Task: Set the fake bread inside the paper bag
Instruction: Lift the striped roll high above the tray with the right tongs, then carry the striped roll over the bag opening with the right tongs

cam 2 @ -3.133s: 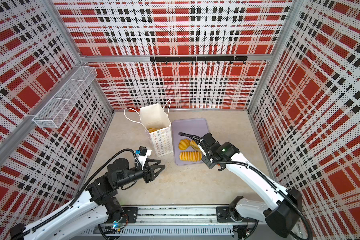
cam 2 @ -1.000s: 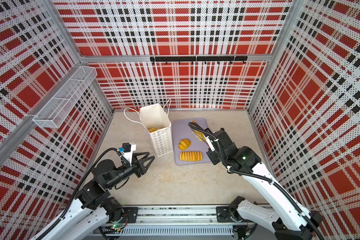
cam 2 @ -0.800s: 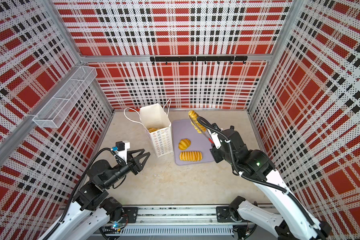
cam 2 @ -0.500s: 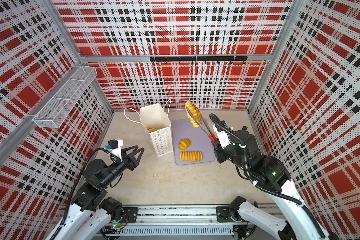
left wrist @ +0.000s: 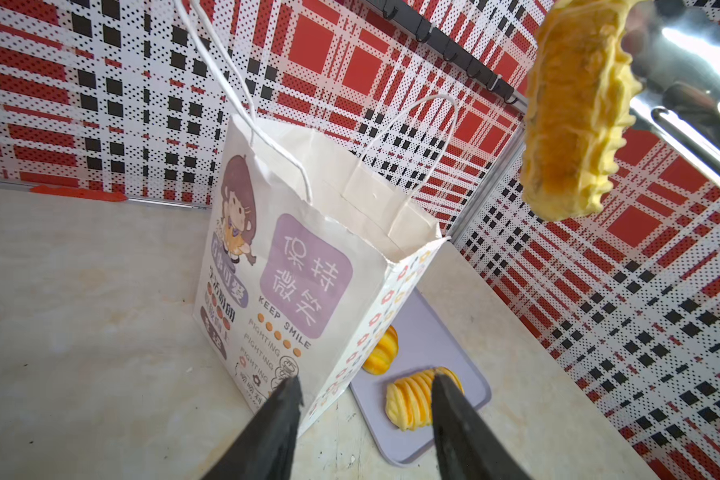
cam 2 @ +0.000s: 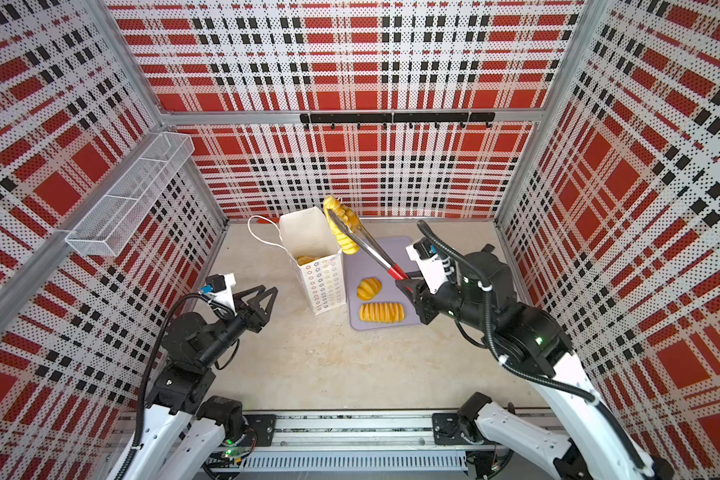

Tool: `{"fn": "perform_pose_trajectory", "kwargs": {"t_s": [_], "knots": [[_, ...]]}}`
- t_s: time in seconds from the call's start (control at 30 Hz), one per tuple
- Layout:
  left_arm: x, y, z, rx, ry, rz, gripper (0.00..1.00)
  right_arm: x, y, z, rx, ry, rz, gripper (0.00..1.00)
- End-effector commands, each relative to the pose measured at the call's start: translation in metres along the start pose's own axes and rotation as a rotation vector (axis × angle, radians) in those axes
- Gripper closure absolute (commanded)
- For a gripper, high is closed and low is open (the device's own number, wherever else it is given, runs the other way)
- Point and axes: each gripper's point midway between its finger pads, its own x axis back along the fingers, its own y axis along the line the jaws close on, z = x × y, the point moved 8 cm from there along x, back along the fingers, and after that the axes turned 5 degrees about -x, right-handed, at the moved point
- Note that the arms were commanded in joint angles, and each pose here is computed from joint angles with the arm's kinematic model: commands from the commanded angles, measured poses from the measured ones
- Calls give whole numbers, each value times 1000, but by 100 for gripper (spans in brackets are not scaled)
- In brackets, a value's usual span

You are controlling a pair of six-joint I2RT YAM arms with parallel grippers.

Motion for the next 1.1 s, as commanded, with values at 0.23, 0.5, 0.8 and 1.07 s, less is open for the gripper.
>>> {"fn": "perform_pose_trajectory", "kwargs": {"t_s": [0.23, 0.5, 0.8, 1.07], "knots": [[-1, -2, 1, -6, -10, 39, 45, -31, 8, -25, 9, -109, -134, 77], [-2, -2, 2, -4, -3, 49, 45, -49, 5, -24, 7, -94, -146, 77], [-2, -3, 2, -5, -2, 55, 46, -68, -1, -16, 3, -60, -125, 77], [-3, -1, 2, -3, -1, 46, 45, -84, -6, -12, -8, -35, -107, 76]]}}
